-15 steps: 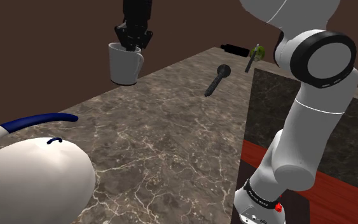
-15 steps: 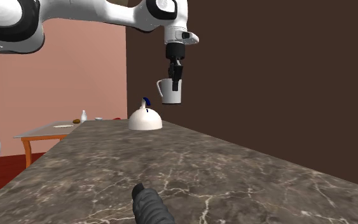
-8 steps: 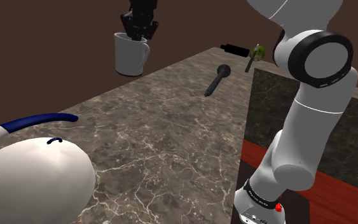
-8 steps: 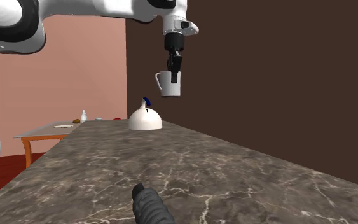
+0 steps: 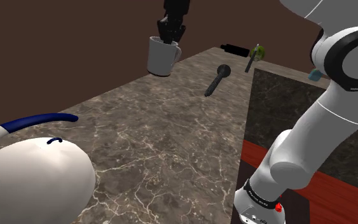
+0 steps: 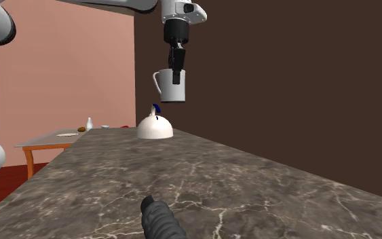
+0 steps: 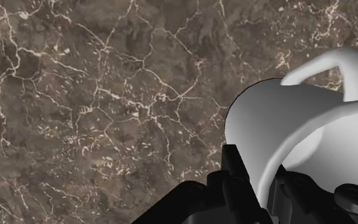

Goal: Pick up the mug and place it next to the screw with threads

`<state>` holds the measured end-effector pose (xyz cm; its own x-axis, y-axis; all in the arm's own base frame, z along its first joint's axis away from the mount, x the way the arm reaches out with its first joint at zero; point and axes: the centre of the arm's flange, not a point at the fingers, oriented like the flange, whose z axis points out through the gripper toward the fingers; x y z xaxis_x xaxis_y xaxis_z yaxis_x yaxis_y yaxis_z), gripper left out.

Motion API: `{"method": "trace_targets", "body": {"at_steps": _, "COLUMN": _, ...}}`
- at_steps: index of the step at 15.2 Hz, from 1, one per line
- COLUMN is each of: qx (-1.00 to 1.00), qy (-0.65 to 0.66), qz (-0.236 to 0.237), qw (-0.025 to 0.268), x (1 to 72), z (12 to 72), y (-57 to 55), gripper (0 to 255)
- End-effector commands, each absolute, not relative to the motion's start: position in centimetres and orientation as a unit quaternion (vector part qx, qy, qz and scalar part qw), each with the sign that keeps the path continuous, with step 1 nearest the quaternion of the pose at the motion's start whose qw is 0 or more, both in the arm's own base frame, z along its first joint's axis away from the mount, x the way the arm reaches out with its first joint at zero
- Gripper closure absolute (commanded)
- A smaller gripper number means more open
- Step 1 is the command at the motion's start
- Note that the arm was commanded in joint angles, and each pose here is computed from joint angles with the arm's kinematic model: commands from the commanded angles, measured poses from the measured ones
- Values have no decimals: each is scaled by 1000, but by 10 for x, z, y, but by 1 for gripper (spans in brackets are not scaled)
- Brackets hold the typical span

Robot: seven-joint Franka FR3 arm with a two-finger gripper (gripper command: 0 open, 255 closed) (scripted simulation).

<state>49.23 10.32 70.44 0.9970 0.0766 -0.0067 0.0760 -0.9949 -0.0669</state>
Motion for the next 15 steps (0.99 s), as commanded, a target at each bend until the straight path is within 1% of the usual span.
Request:
{"method": "trace_targets", "body": {"at_steps": 1, "qx": -999, "qy": -39, "qz": 5, "qw": 34, "x": 479, "z": 705, "y": 76, "gripper": 255}}
{"method": "trace_targets", "body": {"at_steps": 15, "qx": -999, "qy": -39, "qz": 5, "qw": 34, "x": 394, "z": 705, "y": -88, "gripper": 255}}
